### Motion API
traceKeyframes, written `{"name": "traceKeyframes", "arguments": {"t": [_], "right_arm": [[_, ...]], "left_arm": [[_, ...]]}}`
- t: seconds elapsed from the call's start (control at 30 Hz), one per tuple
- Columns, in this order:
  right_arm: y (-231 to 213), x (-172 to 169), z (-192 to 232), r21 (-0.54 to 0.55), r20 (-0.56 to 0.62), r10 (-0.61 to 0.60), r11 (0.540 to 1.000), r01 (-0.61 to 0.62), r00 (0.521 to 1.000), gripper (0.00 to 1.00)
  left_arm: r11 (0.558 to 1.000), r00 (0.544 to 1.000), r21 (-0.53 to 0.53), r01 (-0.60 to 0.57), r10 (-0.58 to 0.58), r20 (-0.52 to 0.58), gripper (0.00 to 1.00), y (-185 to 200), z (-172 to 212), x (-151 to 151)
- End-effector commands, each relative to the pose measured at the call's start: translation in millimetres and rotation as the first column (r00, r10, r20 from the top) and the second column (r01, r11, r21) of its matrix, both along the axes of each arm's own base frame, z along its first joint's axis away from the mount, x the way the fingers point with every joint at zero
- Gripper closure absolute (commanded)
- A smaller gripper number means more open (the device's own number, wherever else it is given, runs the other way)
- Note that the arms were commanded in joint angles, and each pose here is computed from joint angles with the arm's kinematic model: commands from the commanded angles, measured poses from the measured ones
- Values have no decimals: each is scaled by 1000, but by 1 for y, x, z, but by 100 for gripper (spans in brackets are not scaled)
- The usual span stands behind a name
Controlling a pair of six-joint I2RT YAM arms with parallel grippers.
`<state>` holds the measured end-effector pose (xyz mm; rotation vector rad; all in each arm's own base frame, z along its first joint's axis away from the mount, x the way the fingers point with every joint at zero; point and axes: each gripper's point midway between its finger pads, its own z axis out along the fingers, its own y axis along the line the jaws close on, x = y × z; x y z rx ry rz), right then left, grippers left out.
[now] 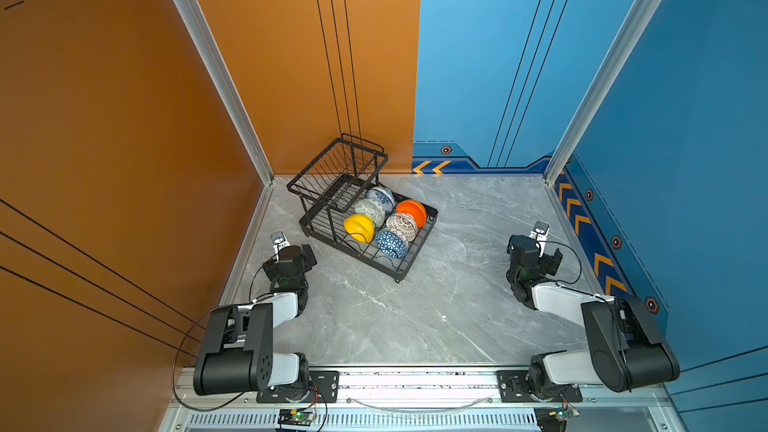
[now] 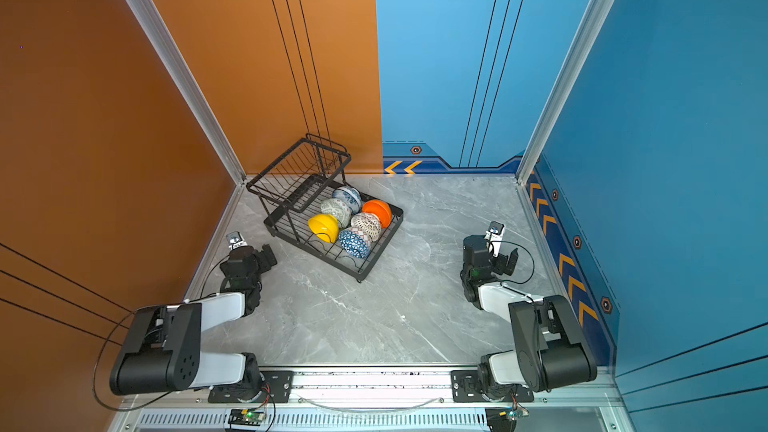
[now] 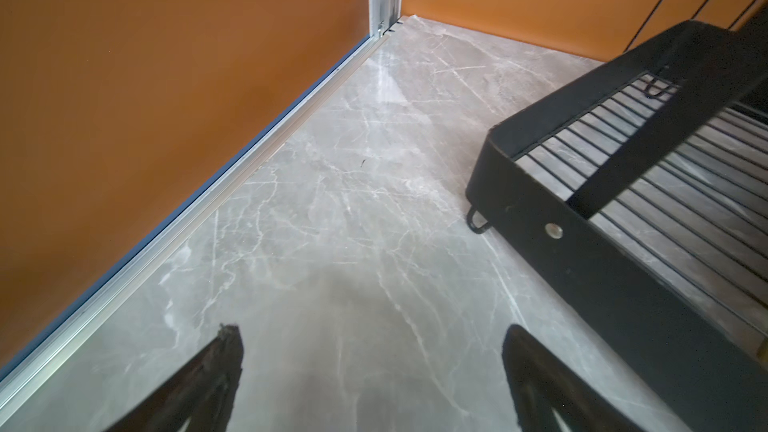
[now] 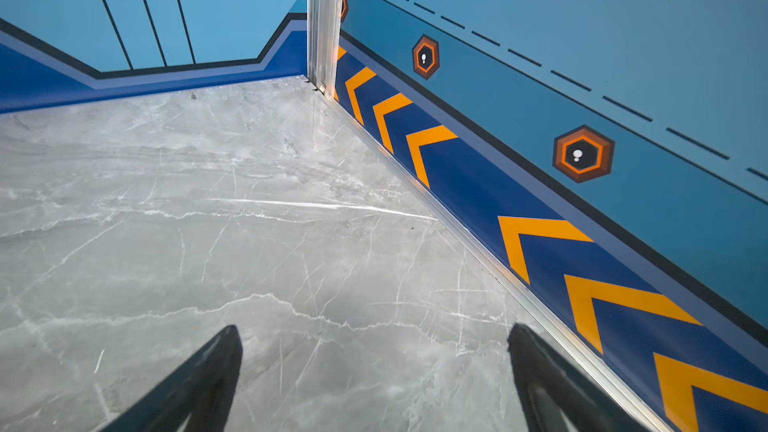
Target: Load the bowls into the dish rack
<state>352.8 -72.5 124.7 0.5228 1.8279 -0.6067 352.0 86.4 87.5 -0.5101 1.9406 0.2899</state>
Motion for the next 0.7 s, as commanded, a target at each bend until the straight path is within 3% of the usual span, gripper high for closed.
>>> {"name": "traceKeyframes", "arguments": {"t": [0.0,0.33,0.57,0.67], "right_arm": [[0,4,2,7,90,22,1000,-23,996,0],[14,8,-1,37,122,158,986,-163,980,0],[41,11,-8,23,145,344,936,-350,928,0],[39,14,-15,1,169,326,944,-331,930,0]], "left_arm": [[998,995,28,57,-59,84,2,-9,21,18],[983,985,114,147,-155,71,2,-35,21,25],[969,973,112,222,-228,41,2,-47,9,32],[954,958,136,267,-278,75,2,-56,7,35]]}}
